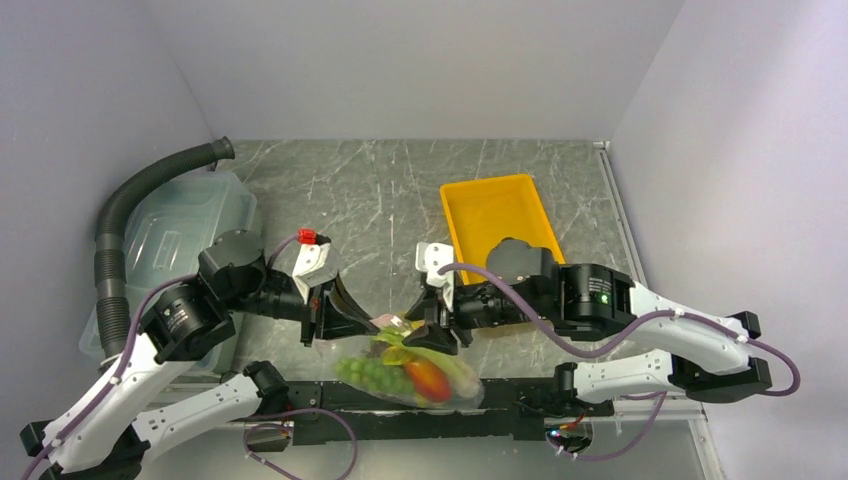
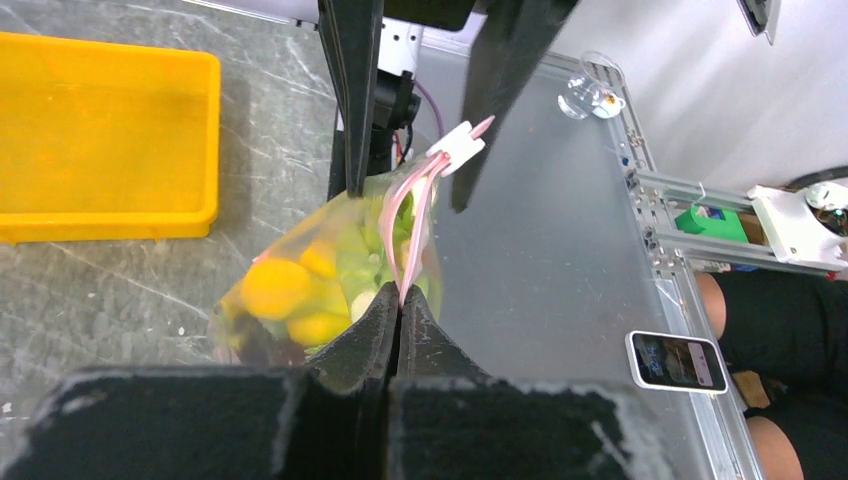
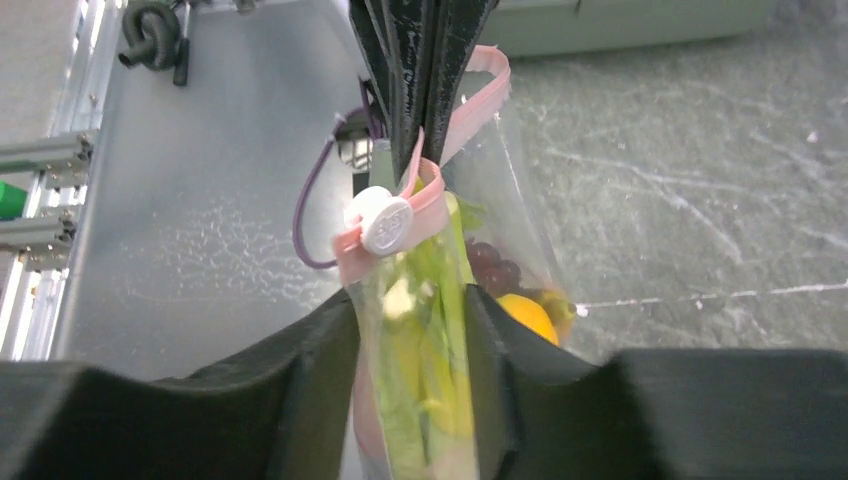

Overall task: Place the food in the zip-top bag and seal the zipper
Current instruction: Adjust the zipper food storage bag at the center of the board.

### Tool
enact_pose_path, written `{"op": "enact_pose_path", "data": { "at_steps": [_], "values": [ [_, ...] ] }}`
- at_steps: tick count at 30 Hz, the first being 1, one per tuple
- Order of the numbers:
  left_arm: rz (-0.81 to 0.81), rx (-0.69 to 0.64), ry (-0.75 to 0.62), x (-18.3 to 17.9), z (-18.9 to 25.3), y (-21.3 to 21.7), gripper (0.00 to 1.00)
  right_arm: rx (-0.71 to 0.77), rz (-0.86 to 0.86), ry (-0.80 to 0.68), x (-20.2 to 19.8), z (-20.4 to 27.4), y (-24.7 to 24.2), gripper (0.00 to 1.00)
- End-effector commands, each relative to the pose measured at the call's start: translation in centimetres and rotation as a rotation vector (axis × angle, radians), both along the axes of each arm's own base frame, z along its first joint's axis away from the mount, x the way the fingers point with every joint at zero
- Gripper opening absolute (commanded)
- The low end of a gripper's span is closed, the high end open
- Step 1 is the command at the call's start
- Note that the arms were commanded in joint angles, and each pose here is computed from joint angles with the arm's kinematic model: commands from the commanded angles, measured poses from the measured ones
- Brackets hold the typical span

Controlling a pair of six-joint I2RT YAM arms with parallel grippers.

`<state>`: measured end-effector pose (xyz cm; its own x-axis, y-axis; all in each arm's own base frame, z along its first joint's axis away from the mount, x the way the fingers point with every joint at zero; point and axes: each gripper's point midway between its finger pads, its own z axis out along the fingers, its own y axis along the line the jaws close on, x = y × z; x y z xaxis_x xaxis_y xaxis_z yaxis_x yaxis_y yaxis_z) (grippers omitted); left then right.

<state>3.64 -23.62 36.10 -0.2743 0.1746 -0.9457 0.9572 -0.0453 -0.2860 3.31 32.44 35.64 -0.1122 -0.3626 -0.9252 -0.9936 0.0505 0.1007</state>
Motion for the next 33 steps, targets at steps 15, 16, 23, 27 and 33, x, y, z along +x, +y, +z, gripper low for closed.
{"op": "enact_pose_path", "data": {
  "at_steps": [15, 16, 23, 27, 33],
  "values": [
    [0.138, -0.091, -0.043, 1.9, 4.3, 0.0, 0.00, 0.224, -0.133, 0.008, 1.9, 3.5, 1.3, 0.60],
    [0.138, -0.090, -0.043, 1.9, 4.3, 0.0, 0.00, 0.230, -0.146, 0.005, 2.1, 3.5, 1.1, 0.60],
    [0.130, -0.124, -0.047, 1.6, 5.2, 0.0, 0.00, 0.272, -0.185, -0.013, 2.8, 3.0, 0.8, 0.61],
    [0.129, -0.155, -0.050, 1.4, 6.1, 0.1, 0.00, 0.313, -0.176, -0.021, 2.7, 3.1, 0.9, 0.58],
    [0.126, -0.182, -0.051, 1.0, 6.8, 0.4, 0.00, 0.337, -0.144, -0.020, 2.3, 2.6, 1.9, 0.45]
  ]
}}
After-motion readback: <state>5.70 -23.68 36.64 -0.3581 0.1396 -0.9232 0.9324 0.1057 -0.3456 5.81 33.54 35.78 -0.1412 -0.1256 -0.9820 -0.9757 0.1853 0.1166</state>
